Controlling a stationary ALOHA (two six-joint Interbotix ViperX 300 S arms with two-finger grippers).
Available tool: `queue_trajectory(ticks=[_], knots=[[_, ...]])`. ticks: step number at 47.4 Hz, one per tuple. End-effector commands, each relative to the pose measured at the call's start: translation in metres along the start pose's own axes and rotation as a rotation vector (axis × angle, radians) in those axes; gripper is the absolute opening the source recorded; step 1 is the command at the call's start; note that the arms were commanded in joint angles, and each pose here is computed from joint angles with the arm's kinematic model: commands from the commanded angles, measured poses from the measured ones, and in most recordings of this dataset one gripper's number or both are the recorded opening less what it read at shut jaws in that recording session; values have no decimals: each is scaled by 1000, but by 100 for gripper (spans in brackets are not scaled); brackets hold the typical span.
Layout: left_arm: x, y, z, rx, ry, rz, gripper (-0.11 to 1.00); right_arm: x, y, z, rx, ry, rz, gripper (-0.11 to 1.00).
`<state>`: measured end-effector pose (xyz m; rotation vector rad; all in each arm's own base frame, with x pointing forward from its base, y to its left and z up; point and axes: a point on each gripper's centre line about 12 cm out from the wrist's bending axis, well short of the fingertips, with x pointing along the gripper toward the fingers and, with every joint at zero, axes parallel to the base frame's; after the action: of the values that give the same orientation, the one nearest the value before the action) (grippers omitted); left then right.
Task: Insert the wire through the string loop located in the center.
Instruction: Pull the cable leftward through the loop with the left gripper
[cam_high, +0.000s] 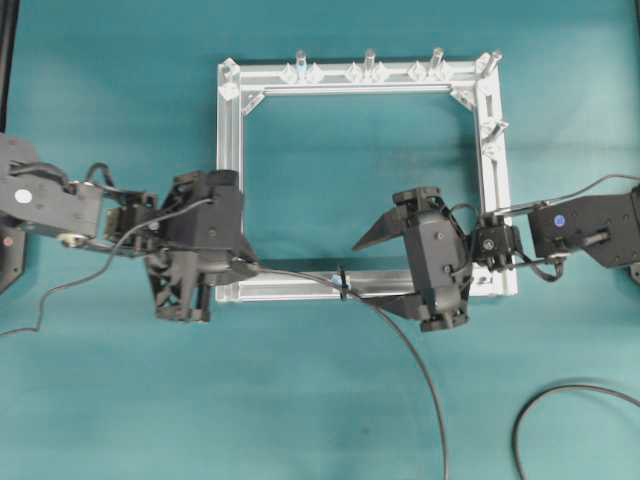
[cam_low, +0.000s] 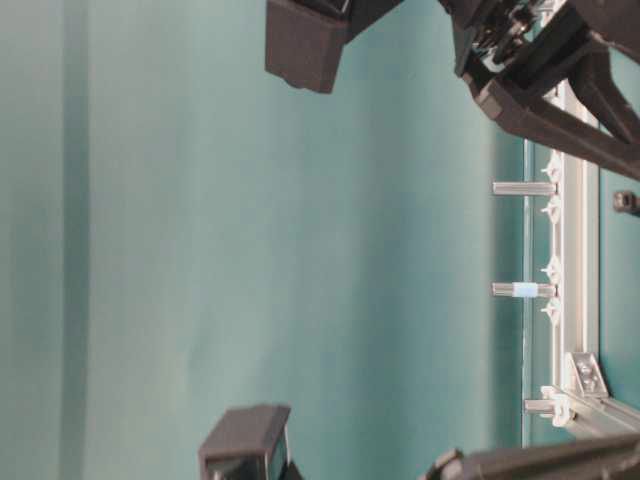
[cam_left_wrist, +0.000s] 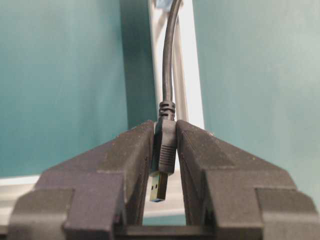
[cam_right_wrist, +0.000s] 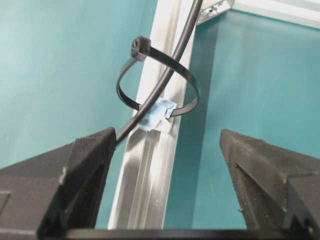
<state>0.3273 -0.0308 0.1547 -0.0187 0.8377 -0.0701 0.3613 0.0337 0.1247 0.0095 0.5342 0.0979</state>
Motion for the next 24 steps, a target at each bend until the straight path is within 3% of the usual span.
queue_trajectory(ticks=[1,24], knots=[[-11,1,3,-20,-31,0,19,-4,0,11,2,-35,0,84],[-33,2,-21,-54,-34,-1,16,-6,0,8,0,-28,1,84]])
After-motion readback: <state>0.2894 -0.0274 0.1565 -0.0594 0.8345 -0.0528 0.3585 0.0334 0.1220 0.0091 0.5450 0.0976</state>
